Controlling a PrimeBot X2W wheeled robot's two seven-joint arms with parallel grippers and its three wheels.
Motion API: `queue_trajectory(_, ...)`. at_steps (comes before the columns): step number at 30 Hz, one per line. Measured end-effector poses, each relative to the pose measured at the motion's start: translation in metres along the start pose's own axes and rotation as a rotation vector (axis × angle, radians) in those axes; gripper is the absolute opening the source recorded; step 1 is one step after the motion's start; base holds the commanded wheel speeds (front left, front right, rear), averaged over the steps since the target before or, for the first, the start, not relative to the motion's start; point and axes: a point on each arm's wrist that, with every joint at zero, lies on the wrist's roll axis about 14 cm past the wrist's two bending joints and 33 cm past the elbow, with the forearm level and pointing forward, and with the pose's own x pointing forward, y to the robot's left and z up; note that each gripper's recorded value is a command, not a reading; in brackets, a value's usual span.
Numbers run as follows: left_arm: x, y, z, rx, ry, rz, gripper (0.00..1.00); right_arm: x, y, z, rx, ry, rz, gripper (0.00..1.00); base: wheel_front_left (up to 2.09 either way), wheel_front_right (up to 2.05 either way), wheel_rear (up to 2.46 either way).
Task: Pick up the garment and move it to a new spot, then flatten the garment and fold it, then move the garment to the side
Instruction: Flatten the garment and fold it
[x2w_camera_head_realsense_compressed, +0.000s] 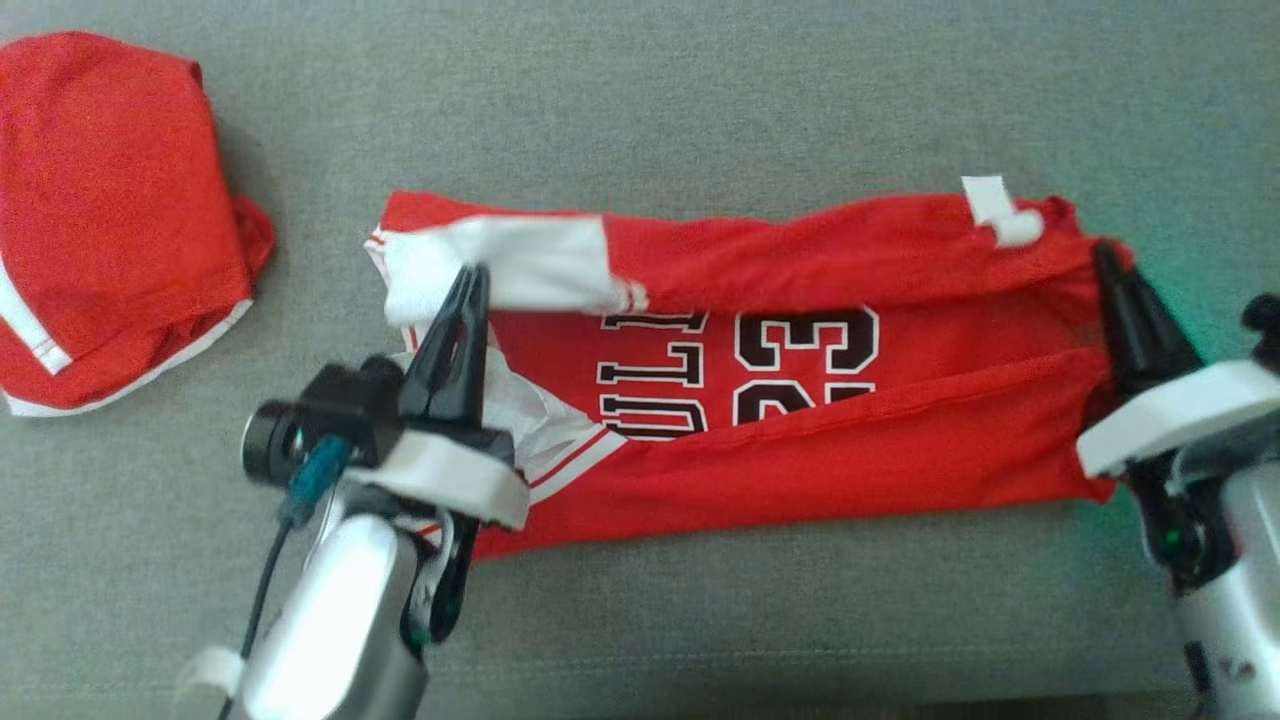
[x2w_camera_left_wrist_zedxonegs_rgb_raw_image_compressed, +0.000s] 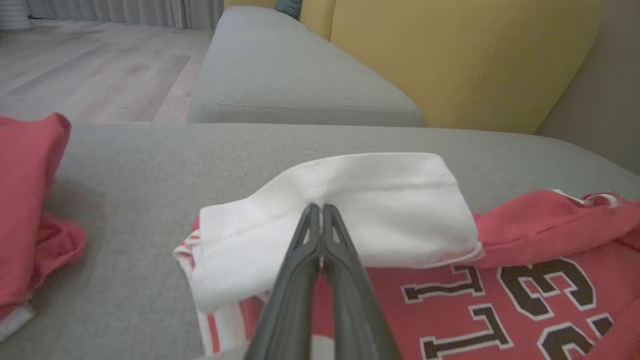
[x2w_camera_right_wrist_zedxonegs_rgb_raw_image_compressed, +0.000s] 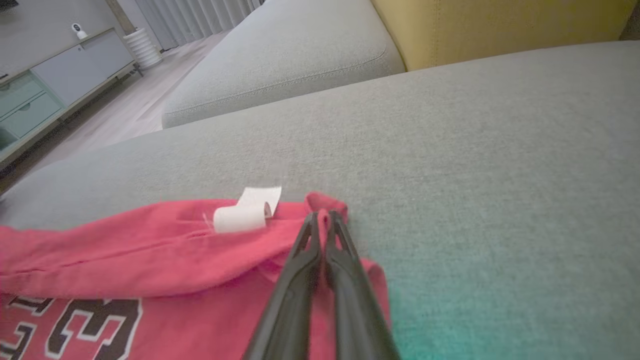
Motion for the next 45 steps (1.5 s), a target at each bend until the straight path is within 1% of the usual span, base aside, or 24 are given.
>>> queue_trajectory(3, -0.013, 0.003, -0.01, -0.01, 0.032, 0.026, 0.0, -0.01, 0.007, -0.007, 0.007, 0.012, 0.004, 0.0, 0.0, 0.0, 0.0)
queue_trajectory(7, -0.025, 0.003, -0.022, -0.021, 0.068, 0.037, 0.0, -0.022, 0.006, -0.016, -0.008, 0.042, -0.011, 0.0, 0.0, 0.0, 0.0)
queue_trajectory(8, -0.028, 0.004, -0.026, -0.027, 0.082, 0.041, 0.0, -0.024, 0.006, -0.017, -0.008, 0.044, -0.015, 0.11, 0.0, 0.0, 0.0)
queue_trajectory(9, -0.032, 0.003, -0.031, -0.036, 0.099, 0.042, 0.04, -0.027, 0.006, -0.019, -0.006, 0.051, -0.02, 0.25, 0.0, 0.0, 0.0)
queue_trajectory(10, -0.035, 0.003, -0.037, -0.045, 0.119, 0.046, 0.35, -0.029, 0.007, -0.021, -0.01, 0.061, -0.022, 0.74, 0.0, 0.0, 0.0)
queue_trajectory(11, -0.039, 0.004, -0.042, -0.054, 0.136, 0.054, 0.88, -0.032, 0.007, -0.023, -0.015, 0.066, -0.024, 1.0, 0.0, 0.0, 0.0)
queue_trajectory(12, -0.042, 0.004, -0.047, -0.062, 0.153, 0.06, 1.0, -0.034, 0.007, -0.023, -0.021, 0.066, -0.029, 1.0, 0.0, 0.0, 0.0)
queue_trajectory(15, -0.05, 0.005, -0.054, -0.069, 0.18, 0.072, 1.0, -0.042, 0.006, -0.021, -0.042, 0.054, -0.044, 1.0, 0.0, 0.0, 0.0)
queue_trajectory(18, -0.052, 0.006, -0.049, -0.064, 0.167, 0.08, 1.0, -0.051, 0.009, -0.014, -0.091, 0.022, -0.043, 1.0, 0.0, 0.0, 0.0)
queue_trajectory(21, -0.051, 0.011, -0.033, -0.055, 0.118, 0.1, 1.0, -0.058, 0.014, 0.002, -0.152, -0.039, -0.04, 1.0, 0.0, 0.0, 0.0)
queue_trajectory(26, -0.049, 0.024, -0.005, -0.022, 0.033, 0.133, 1.0, -0.063, 0.033, 0.039, -0.175, -0.173, -0.017, 1.0, 0.0, 0.0, 0.0)
queue_trajectory(32, -0.048, 0.036, 0.022, 0.021, -0.045, 0.164, 1.0, -0.072, 0.042, 0.062, -0.194, -0.243, -0.008, 1.0, 0.0, 0.0, 0.0)
queue_trajectory(36, -0.05, 0.042, 0.033, 0.04, -0.068, 0.177, 1.0, -0.076, 0.048, 0.068, -0.185, -0.267, -0.005, 1.0, 0.0, 0.0, 0.0)
queue_trajectory(40, -0.055, 0.046, 0.032, 0.042, -0.059, 0.195, 1.0, -0.082, 0.047, 0.057, -0.174, -0.236, -0.013, 1.0, 0.0, 0.0, 0.0)
queue_trajectory(45, -0.06, 0.047, 0.026, 0.044, -0.035, 0.202, 1.0, -0.084, 0.046, 0.056, -0.173, -0.231, -0.018, 1.0, 0.0, 0.0, 0.0)
